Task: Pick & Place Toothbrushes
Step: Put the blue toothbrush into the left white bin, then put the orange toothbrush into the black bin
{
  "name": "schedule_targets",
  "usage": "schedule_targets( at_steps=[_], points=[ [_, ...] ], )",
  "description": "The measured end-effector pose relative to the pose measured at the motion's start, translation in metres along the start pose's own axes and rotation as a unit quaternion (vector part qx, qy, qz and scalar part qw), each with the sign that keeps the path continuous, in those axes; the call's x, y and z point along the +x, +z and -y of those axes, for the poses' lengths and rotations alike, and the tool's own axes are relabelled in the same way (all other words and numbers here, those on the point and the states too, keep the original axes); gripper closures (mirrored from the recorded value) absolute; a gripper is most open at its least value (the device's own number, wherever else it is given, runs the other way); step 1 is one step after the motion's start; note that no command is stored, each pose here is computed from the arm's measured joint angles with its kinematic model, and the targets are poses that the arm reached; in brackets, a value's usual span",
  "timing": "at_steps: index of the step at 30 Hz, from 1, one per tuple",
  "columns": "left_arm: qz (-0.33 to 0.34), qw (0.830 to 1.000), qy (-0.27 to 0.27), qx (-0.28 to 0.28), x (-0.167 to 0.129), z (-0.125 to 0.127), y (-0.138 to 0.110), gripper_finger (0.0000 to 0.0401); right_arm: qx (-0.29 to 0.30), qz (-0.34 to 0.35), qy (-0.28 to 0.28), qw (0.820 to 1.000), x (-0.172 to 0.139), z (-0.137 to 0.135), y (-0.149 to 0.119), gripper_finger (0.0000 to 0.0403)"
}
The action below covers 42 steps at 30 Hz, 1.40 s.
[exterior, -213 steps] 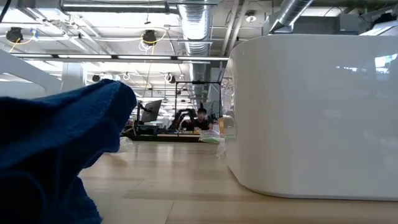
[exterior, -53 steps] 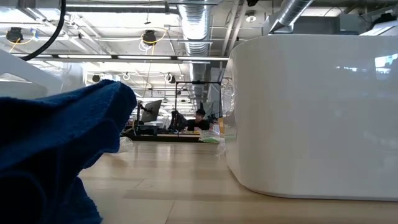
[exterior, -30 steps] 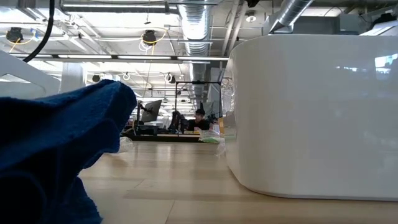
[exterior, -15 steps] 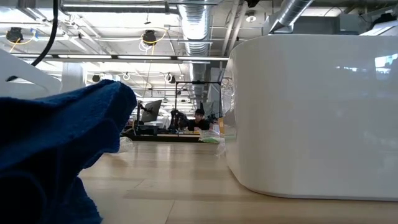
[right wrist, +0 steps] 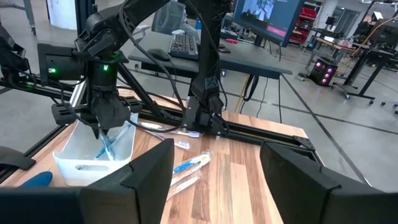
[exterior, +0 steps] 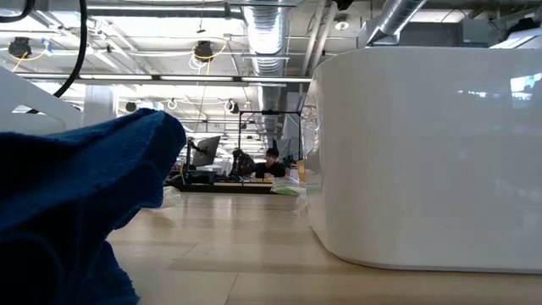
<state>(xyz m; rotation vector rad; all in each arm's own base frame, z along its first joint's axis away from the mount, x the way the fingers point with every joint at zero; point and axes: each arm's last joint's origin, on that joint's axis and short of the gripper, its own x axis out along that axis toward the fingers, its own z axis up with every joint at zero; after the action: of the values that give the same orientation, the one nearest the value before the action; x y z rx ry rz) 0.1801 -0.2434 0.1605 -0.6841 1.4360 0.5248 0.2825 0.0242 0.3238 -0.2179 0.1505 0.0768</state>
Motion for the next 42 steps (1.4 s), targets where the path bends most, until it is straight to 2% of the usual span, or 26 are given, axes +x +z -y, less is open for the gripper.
schedule_targets(
  at_steps=[7, 15, 22, 26, 29, 35, 42],
  points=[
    [-0.001, 1.000, -0.008, -0.017, -0.001, 0.002, 0.000, 0.0322, 0.000, -0.001, 0.001, 1.000, 0.000, 0.000, 0.000, 0.0170],
    [-0.006, 0.997, -0.061, -0.050, -0.030, 0.002, 0.001, 0.0282, 0.000, -0.002, 0.001, 1.000, 0.000, 0.000, 0.000, 0.0170],
    [0.085, 0.987, -0.125, -0.052, -0.058, -0.005, 0.008, 0.0264, 0.000, -0.002, 0.001, 1.000, 0.000, 0.000, 0.000, 0.0170],
    [0.175, 0.974, -0.137, -0.044, -0.069, -0.011, 0.014, 0.0280, 0.000, -0.004, 0.001, 1.000, 0.000, 0.000, -0.001, 0.0170],
    [0.214, 0.969, -0.116, -0.047, -0.072, -0.017, 0.021, 0.0303, 0.000, -0.004, 0.001, 1.000, 0.000, 0.000, -0.001, 0.0170],
    [0.207, 0.975, -0.059, -0.048, -0.068, -0.026, 0.035, 0.0389, 0.000, -0.003, 0.001, 1.000, 0.000, 0.000, -0.001, 0.0170],
    [0.187, 0.980, -0.003, -0.067, -0.047, -0.042, 0.050, 0.0400, 0.000, -0.003, 0.001, 1.000, 0.000, 0.000, -0.001, 0.0170]
  ],
)
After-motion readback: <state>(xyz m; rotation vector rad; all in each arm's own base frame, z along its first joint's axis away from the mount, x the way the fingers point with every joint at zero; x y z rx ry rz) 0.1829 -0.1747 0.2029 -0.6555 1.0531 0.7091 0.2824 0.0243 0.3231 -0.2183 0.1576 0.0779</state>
